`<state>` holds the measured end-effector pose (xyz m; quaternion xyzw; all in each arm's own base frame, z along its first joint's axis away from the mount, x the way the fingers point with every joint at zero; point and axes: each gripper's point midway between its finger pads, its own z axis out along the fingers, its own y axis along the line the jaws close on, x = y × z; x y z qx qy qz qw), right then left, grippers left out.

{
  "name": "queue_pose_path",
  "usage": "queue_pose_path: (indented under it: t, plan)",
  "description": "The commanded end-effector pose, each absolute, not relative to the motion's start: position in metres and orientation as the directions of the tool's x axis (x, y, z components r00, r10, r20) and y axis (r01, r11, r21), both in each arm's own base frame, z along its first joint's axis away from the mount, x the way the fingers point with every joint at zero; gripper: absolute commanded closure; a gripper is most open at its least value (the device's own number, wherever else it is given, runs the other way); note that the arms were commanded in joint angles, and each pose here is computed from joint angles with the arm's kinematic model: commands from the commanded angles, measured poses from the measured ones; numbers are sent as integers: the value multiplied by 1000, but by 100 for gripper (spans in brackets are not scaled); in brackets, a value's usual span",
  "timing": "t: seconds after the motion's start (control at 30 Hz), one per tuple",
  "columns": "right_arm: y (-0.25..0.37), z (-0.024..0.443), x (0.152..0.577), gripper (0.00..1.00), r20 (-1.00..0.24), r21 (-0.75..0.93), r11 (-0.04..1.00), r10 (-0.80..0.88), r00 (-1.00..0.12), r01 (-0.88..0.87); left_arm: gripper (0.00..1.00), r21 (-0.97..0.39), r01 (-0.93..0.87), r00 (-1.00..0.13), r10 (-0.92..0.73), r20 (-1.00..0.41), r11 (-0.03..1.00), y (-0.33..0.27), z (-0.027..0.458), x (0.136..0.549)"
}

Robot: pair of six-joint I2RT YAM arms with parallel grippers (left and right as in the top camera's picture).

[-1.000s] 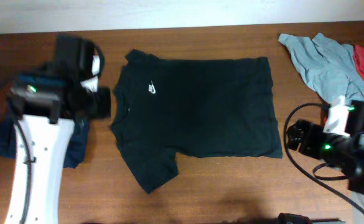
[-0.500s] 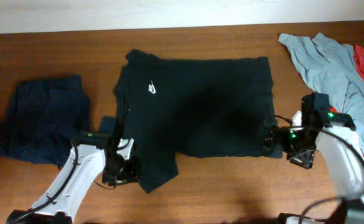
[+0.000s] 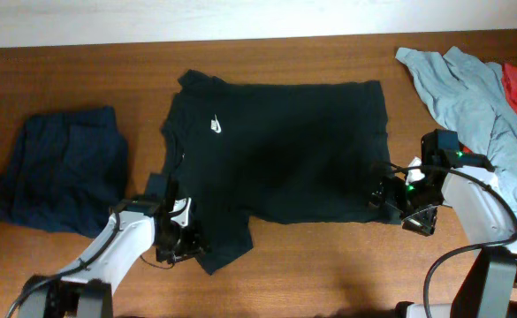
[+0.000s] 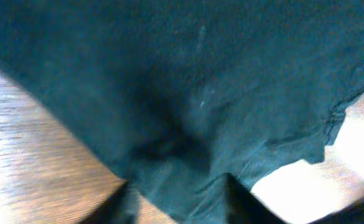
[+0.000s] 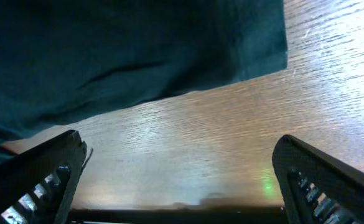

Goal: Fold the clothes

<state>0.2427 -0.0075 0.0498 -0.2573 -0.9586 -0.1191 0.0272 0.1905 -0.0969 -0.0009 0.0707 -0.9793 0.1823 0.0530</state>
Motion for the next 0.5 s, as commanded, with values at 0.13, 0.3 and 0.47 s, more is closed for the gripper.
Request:
queue_pose_path:
  t: [0.13,0.3,0.47]
  plan:
    - [-5,50,244,4,109,229,845,471,-875,483,98,-326,-207,-967,-143,211,922,-97,-18,185]
    - [-7,49,245,1,103,224,848,469,-877,480,99,-321,-147,-979,-91,183,936,-96,6,199]
    - [-22,49,242,1,110,223,815,524,-844,535,99,-197,-105,-993,-91,81,975,-75,46,226]
